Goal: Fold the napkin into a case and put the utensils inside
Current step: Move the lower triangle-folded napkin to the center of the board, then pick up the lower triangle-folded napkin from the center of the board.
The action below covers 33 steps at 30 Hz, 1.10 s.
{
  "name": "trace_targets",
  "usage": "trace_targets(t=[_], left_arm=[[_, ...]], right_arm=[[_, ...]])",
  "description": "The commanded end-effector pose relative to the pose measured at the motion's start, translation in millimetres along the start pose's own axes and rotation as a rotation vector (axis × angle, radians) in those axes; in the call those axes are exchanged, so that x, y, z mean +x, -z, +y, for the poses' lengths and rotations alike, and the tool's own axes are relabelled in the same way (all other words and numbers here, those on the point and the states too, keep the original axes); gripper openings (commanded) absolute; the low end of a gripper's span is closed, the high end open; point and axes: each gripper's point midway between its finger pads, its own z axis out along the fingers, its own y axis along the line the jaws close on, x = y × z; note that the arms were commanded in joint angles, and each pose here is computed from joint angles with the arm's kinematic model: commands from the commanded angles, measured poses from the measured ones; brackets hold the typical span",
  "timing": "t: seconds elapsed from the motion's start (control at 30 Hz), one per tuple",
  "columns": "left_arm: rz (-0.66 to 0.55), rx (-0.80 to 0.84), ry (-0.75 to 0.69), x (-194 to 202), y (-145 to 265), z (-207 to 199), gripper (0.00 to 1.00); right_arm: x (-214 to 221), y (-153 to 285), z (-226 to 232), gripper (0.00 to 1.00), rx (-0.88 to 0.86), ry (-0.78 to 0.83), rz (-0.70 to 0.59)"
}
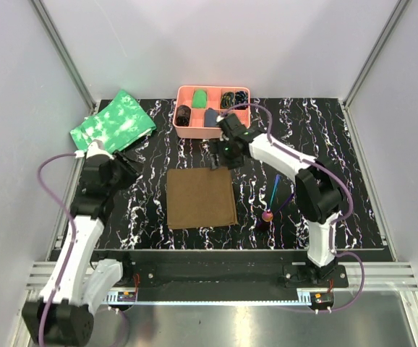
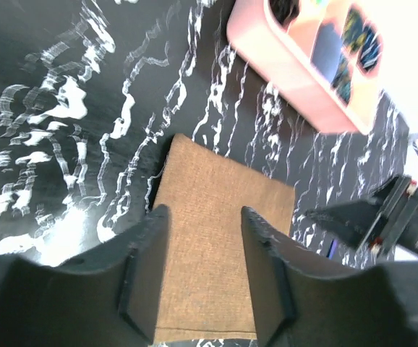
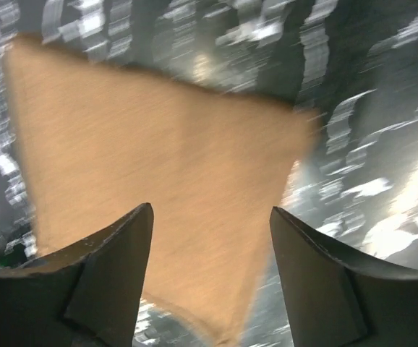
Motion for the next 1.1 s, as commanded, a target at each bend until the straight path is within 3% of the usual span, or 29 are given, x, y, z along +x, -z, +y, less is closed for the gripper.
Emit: trace_targets(t=[0.0, 0.13, 0.37, 0.57, 0.93, 1.07], left_arm=[[-0.107, -0.091, -0.005, -17, 47, 14, 0.50], [-0.144, -0.057, -0.033, -31, 75, -1, 0.51], [-0.083, 0.009, -0.059, -23, 85, -16, 0.51], [-0.026, 0.042, -0.066, -10, 82, -18, 0.50], [-0.043, 0.060, -0.100, -11, 88, -18, 0.50], [-0.052, 0.050, -0.105, -12, 90, -17, 0.50]], right_arm=[[21, 22, 61, 0.76, 0.029, -0.034, -0.027], [55, -7, 130, 0.81, 0.003, 0.024, 0.002], [50, -38, 173, 0.72, 0.074, 0.025, -0.089], [62, -65, 182, 0.67, 0.139, 0.080, -0.055], [110, -96, 172, 0.63, 0.305, 0.183, 0.030], [137, -107, 159, 0.50, 0.343, 0.200, 0.103]])
